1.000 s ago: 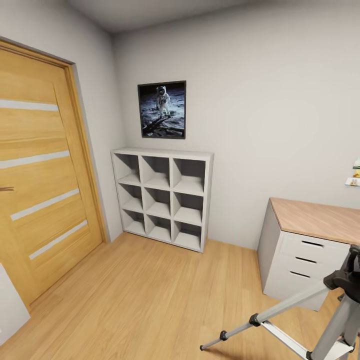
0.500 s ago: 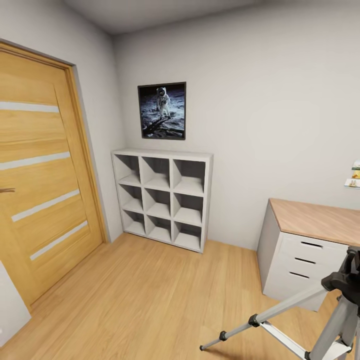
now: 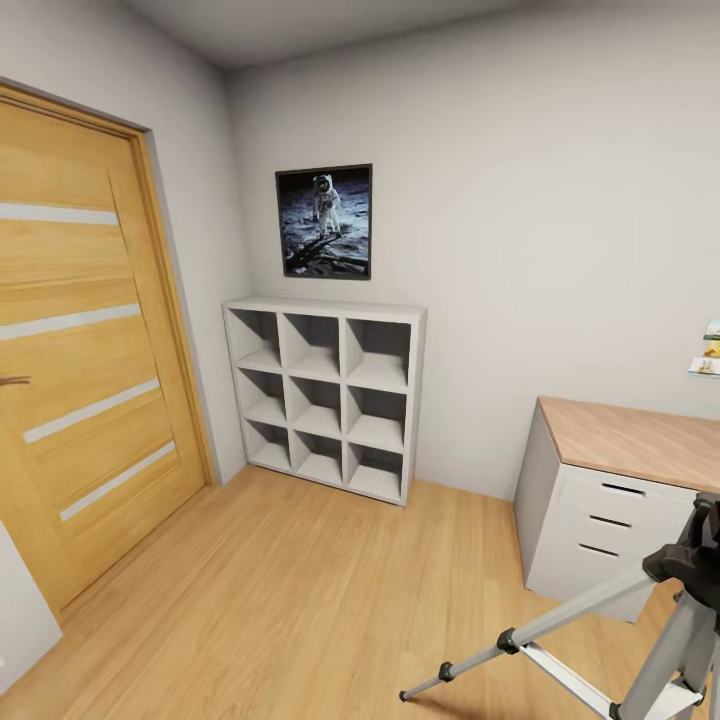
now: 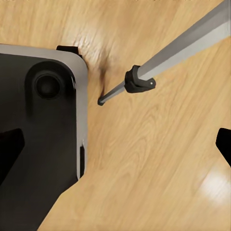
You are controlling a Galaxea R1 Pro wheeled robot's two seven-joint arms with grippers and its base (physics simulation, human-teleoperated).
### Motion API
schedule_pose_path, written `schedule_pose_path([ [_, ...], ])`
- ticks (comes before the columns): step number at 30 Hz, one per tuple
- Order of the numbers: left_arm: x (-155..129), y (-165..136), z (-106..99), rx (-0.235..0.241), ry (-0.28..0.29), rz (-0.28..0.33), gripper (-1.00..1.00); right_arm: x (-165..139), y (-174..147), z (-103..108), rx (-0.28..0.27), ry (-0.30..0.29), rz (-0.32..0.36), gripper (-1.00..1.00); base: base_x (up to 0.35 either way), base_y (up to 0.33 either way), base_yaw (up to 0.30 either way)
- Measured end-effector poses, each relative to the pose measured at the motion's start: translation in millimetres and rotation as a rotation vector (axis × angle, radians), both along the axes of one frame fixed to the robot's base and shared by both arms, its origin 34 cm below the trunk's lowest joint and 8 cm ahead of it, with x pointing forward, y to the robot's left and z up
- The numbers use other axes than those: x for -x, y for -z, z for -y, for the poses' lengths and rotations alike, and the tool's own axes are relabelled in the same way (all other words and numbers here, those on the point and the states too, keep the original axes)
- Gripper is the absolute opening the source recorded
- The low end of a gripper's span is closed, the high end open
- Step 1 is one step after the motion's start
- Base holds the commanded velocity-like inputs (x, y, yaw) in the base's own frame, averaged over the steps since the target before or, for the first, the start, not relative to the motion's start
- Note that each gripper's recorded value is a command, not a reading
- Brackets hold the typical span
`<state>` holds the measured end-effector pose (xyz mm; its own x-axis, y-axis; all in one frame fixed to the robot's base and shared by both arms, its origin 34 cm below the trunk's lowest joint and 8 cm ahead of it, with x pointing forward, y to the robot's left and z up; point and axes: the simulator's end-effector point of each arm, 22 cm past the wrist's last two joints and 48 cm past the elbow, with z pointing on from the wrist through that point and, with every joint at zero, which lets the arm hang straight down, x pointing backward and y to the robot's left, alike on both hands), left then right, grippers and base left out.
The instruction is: Attach the digital camera to the camera tripod in the bedroom.
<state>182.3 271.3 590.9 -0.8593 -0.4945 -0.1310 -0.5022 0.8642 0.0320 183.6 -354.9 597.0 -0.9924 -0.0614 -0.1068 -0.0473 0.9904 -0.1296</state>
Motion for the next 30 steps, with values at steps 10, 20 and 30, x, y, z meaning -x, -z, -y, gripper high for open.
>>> schedule_pose_path([
  [10, -0.8, -0.1, 0.9, 0.001, 0.002, 0.002, -1.0, 0.2, 0.4, -3.4, -0.004, 0.0, -0.001, 1.0, 0.0, 0.0, -0.112],
  [20, -2.9, -0.4, 1.6, 0.002, 0.002, 0.007, -1.0, -1.0, 0.5, -5.8, -0.007, 0.0, 0.002, 1.0, 0.0, 0.139, -0.256],
  [30, -5.1, -0.8, 1.7, 0.002, 0.002, 0.013, -1.0, -2.9, 0.0, -5.0, -0.006, 0.0, 0.006, 1.0, 0.0, 0.275, -0.264],
])
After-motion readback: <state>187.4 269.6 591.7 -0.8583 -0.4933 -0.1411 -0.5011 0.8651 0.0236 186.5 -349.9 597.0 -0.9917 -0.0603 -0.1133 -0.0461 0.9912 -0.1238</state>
